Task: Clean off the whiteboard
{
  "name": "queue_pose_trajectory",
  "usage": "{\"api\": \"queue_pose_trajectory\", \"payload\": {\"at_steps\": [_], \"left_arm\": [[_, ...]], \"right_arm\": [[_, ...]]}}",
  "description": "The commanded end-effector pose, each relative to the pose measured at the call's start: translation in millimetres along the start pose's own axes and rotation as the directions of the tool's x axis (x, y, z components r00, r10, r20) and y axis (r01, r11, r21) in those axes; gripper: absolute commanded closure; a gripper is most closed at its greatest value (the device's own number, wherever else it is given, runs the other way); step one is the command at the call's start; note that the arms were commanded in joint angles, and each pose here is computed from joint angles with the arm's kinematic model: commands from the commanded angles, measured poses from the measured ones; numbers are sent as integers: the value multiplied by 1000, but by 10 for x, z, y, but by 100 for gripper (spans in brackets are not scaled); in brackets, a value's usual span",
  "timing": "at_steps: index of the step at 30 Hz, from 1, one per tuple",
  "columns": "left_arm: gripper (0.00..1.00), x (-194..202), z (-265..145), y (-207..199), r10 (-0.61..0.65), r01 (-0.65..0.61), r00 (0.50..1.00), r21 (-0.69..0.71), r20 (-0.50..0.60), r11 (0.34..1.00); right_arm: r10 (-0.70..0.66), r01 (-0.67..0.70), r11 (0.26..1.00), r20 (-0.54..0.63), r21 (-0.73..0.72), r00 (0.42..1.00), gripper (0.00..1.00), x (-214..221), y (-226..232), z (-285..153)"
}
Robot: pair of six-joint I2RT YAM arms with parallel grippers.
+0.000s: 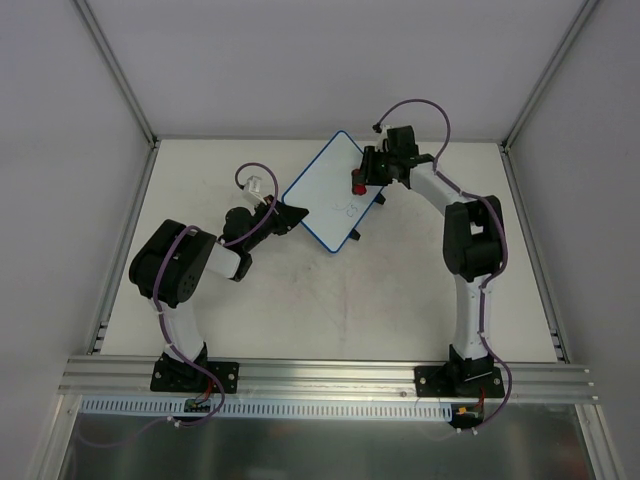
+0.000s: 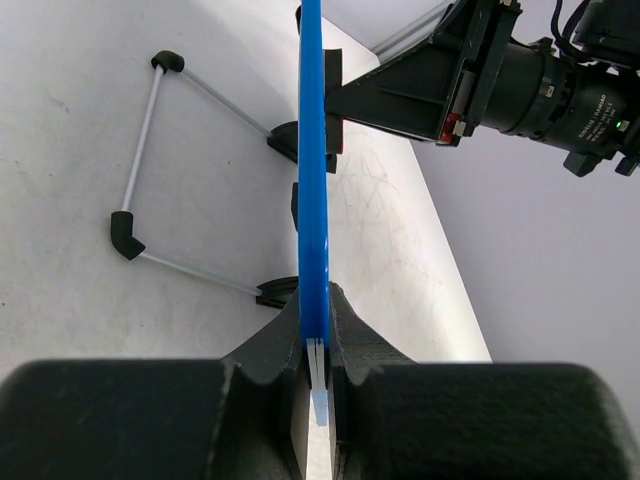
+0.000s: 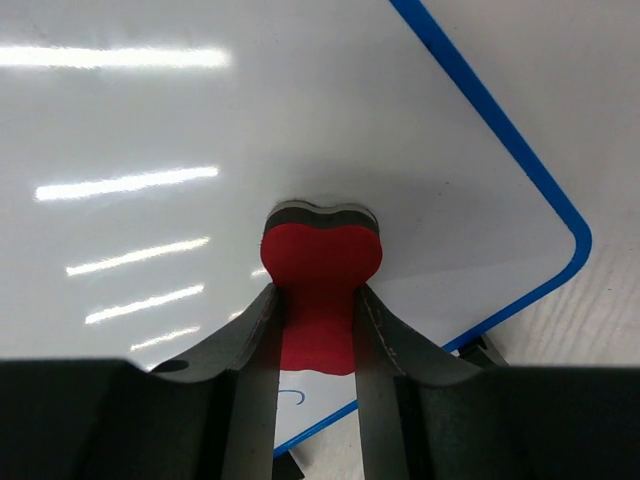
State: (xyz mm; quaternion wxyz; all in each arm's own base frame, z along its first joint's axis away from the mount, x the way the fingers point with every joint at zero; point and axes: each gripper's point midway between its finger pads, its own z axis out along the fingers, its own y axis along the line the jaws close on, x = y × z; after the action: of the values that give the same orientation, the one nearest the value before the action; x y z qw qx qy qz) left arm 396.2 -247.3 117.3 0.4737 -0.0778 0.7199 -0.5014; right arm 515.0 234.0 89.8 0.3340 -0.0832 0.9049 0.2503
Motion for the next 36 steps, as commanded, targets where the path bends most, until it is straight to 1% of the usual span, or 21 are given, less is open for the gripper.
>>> {"api": "queue_pose_trajectory", "payload": {"at_steps": [1, 5, 8, 9, 10, 12, 13, 14, 16, 21, 25, 27, 30, 32, 36], "left_arm": [[100, -432, -42, -812, 132, -191, 970, 307, 202, 932], [100, -431, -34, -808, 132, -190, 971, 309, 200, 932], [100, -435, -35, -803, 129, -189, 970, 304, 204, 934], [100, -440, -38, -802, 127, -187, 970, 303, 206, 935], [100, -439, -41, -795, 129, -188, 970, 301, 205, 935], [100, -426, -42, -802, 130, -188, 971, 305, 201, 934], [100, -435, -45, -804, 129, -188, 971, 305, 202, 934], [100, -426, -42, -803, 129, -187, 971, 305, 200, 934], [100, -421, -39, -811, 129, -186, 972, 310, 197, 932], [100, -415, -37, -824, 129, -185, 973, 319, 189, 930], [100, -407, -58, -844, 139, -195, 972, 322, 189, 927], [100, -413, -53, -850, 138, -194, 973, 324, 186, 926], [100, -406, -50, -841, 135, -189, 974, 324, 180, 927], [100, -406, -54, -843, 135, -189, 974, 324, 180, 927], [100, -403, -58, -845, 137, -190, 974, 325, 180, 926]], "right_arm": [[46, -32, 992, -112, 126, 993, 100, 456, -345, 223], [19, -11, 998, -137, 60, 990, 100, 542, -162, 158], [-36, 38, 999, -172, 9, 984, 100, 750, 68, 134], [-71, 68, 997, -165, -24, 984, 100, 770, 256, 89], [-84, 80, 996, -184, -29, 979, 100, 902, 286, 75], [-116, 108, 993, -182, -50, 977, 100, 955, 439, -3], [-142, 130, 989, -195, -73, 970, 100, 1055, 579, -7], [-158, 144, 986, -216, -81, 963, 100, 1173, 607, -30], [-208, 186, 976, -219, -117, 953, 100, 1277, 801, -90], [-332, 294, 937, -227, -186, 915, 100, 1514, 1042, -169], [-380, 322, 908, -208, -267, 901, 100, 1576, 1245, -191], [-383, 326, 910, -215, -257, 899, 100, 1598, 1225, -167], [-343, 294, 929, -233, -224, 910, 100, 1599, 1115, -108], [-268, 229, 957, -245, -176, 932, 100, 1539, 943, -75], [-174, 162, 985, -250, -68, 953, 100, 1480, 602, -8]]}}
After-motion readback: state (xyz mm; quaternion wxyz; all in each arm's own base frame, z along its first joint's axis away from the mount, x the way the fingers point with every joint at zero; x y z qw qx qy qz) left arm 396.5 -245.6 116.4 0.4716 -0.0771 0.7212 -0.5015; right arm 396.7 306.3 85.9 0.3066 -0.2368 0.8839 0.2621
